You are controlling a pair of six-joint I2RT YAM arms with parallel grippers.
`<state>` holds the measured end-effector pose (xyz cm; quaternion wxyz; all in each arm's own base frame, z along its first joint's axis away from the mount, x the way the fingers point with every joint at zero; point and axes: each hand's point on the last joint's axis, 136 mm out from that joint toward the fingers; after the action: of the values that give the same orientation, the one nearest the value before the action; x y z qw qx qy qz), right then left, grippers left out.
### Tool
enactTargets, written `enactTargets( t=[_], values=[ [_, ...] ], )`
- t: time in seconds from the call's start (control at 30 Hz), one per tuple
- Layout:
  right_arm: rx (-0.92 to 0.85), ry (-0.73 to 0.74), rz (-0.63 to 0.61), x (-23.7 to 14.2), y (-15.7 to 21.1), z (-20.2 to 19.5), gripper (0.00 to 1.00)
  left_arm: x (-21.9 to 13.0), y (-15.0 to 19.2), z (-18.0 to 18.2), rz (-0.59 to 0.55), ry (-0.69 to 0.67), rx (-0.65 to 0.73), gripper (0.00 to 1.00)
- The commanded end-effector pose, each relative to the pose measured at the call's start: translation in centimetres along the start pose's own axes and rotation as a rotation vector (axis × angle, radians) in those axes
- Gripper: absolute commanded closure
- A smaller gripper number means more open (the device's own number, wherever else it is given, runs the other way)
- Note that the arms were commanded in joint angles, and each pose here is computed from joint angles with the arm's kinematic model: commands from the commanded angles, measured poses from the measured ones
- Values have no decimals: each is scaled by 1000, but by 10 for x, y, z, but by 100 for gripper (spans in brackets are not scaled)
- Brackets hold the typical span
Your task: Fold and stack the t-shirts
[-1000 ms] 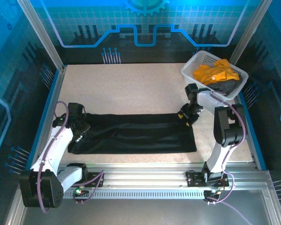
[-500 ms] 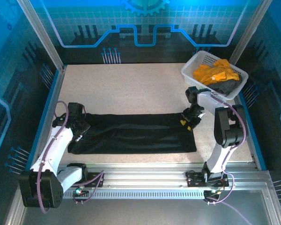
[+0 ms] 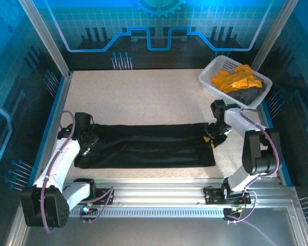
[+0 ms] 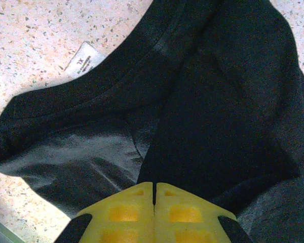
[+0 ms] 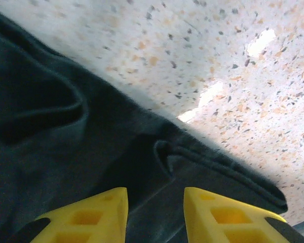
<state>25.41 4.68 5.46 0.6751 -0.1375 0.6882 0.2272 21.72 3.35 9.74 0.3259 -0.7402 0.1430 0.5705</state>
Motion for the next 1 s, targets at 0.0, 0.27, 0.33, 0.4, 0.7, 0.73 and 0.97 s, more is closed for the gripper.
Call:
enactTargets(
  t=[0.0, 0.27, 0.33, 0.4, 0.7, 0.73, 0.97],
  values=[
    [12, -76, -57, -19, -8, 26, 61, -2, 3, 8, -8, -27, -5, 100],
    [-92, -115, -63, -11, -8, 83, 100, -2, 0, 4, -17, -10, -13, 100],
    [-110, -71, -43, -1, -5, 82, 99, -3, -1, 2, -20, -5, -14, 100],
    [-125, -60, -43, 8, -7, 83, 99, -4, -1, 1, -22, -2, -10, 100],
    [-222, 16, -77, 18, -32, 75, 100, -5, -3, -1, -23, 6, 4, 100],
    [-225, 32, -59, 19, -30, 70, 100, -6, -3, -1, -25, 6, 4, 100],
    [-256, 83, 9, 23, -20, 36, 99, -6, -5, -4, -26, 14, 10, 100]
  ],
)
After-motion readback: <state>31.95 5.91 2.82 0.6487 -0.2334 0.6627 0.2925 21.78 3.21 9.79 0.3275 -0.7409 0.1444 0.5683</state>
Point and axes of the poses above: each hand's point on the last joint's axis, 136 mm out from that joint toward the fingers, its own x axis out along the fingers, its own z axis along the line the jaws close on, y = z × x, and after that the axes turned 6 degrees about x, right-handed
